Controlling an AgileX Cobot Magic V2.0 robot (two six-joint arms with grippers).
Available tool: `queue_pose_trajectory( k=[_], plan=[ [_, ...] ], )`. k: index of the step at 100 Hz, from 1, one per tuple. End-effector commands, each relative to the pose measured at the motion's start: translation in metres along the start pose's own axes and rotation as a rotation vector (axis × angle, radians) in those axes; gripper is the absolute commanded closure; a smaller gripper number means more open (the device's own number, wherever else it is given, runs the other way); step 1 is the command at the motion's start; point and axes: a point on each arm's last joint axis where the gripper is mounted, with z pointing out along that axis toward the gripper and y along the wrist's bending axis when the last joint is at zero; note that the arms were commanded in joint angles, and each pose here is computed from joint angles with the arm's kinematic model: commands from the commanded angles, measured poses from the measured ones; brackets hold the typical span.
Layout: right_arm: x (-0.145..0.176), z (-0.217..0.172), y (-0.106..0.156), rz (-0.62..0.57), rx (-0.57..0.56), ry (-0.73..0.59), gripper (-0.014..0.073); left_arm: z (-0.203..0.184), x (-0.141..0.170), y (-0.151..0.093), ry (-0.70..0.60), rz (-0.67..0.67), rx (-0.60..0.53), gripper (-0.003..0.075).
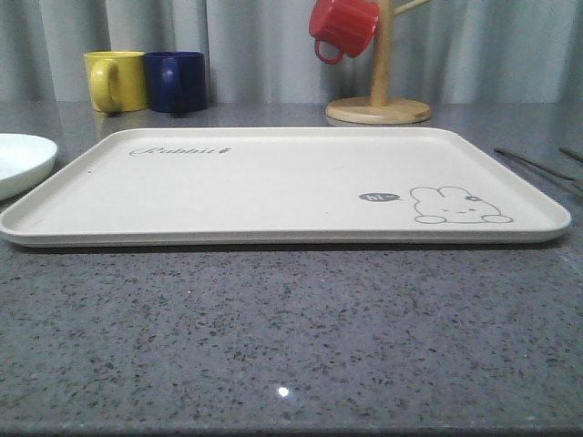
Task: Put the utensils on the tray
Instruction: 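Move the left gripper above the white plate beside the tray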
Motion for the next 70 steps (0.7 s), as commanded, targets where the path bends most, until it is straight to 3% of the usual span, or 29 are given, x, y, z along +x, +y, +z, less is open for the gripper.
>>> queue_pose_trajectory(
  k=[1, 39, 57, 70],
  plan=[
    [-0.007, -0.002, 0.001, 0.0, -0.005, -0.098, 0.0664, -0.002, 0.0, -0.001, -0.095, -0.008, 0.018, 0.0739],
    [-0.007, -0.002, 0.001, 0.0, -0.005, -0.098, 0.0664, -0.003, -0.008, -0.001, -0.119, -0.008, 0.019, 0.0739],
    [-0.007, -0.002, 0.001, 0.0, -0.005, -0.098, 0.0664, -0.009, -0.043, -0.003, -0.171, -0.061, 0.026, 0.0739],
    [-0.007, -0.002, 0.001, 0.0, -0.005, -0.098, 0.0664, -0.013, -0.08, -0.004, -0.135, -0.061, 0.023, 0.0739]
  ],
)
